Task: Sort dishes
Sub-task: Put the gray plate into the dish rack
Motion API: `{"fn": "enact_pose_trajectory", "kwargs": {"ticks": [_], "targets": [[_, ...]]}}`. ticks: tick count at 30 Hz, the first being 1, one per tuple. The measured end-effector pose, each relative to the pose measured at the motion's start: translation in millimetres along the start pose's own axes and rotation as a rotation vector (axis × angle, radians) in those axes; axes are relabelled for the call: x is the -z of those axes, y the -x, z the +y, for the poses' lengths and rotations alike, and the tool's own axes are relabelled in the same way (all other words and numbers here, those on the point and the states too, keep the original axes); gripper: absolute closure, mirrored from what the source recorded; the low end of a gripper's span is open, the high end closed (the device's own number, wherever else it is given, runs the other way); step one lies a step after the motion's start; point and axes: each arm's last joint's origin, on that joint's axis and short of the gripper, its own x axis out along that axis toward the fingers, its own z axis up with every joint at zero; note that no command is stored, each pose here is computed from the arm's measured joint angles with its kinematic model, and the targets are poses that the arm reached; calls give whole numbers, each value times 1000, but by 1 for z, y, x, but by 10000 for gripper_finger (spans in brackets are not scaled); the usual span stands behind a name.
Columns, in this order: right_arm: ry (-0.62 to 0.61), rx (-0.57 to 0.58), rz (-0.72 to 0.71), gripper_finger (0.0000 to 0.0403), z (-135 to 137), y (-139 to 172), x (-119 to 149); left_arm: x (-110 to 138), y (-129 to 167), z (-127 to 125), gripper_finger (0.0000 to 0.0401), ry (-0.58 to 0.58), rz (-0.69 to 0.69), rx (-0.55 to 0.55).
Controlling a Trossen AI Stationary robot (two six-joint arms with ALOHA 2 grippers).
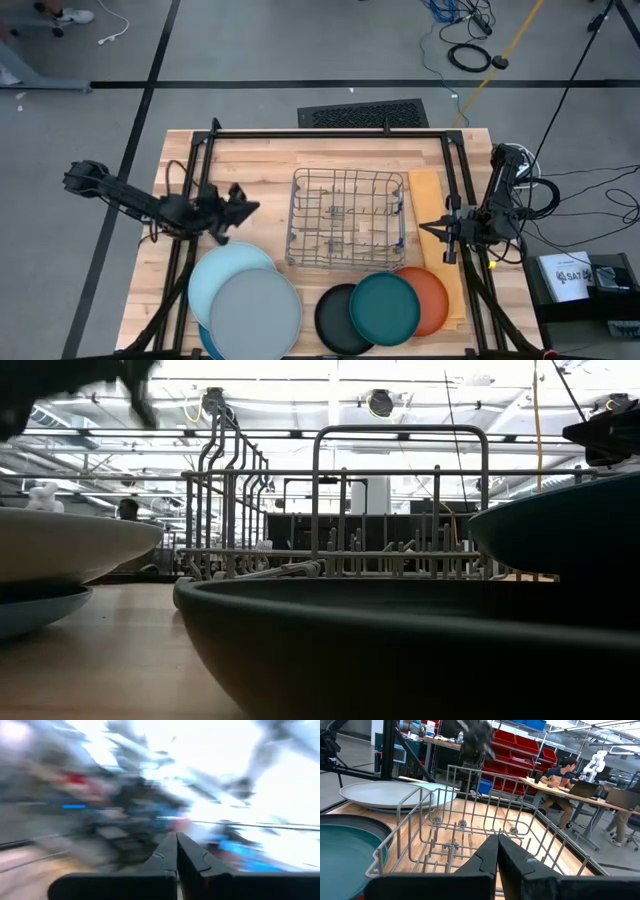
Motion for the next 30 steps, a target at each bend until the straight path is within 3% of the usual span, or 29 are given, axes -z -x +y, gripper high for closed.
{"fn": "enact_pose_trajectory", "kwargs": {"ticks": [2,4,10,13,15,20,25,30], "targets": [[0,0,0,397,0,0,0,-12,-25,-18,401,18,31,136],[0,0,0,397,0,0,0,-16,-56,-36,401,24,139,170],[0,0,0,397,0,0,0,8,-137,-68,401,-55,687,83],[0,0,0,397,0,0,0,12,-154,-74,401,-27,1019,-104],[0,0,0,397,0,0,0,16,-157,-81,401,0,1176,-209],[1,0,0,397,0,0,0,3,-146,-119,401,84,1354,-410],[0,0,0,397,0,0,0,39,-103,-131,401,85,1576,-806],[8,0,0,397,0,0,0,78,-82,-151,379,41,1696,-879]]}}
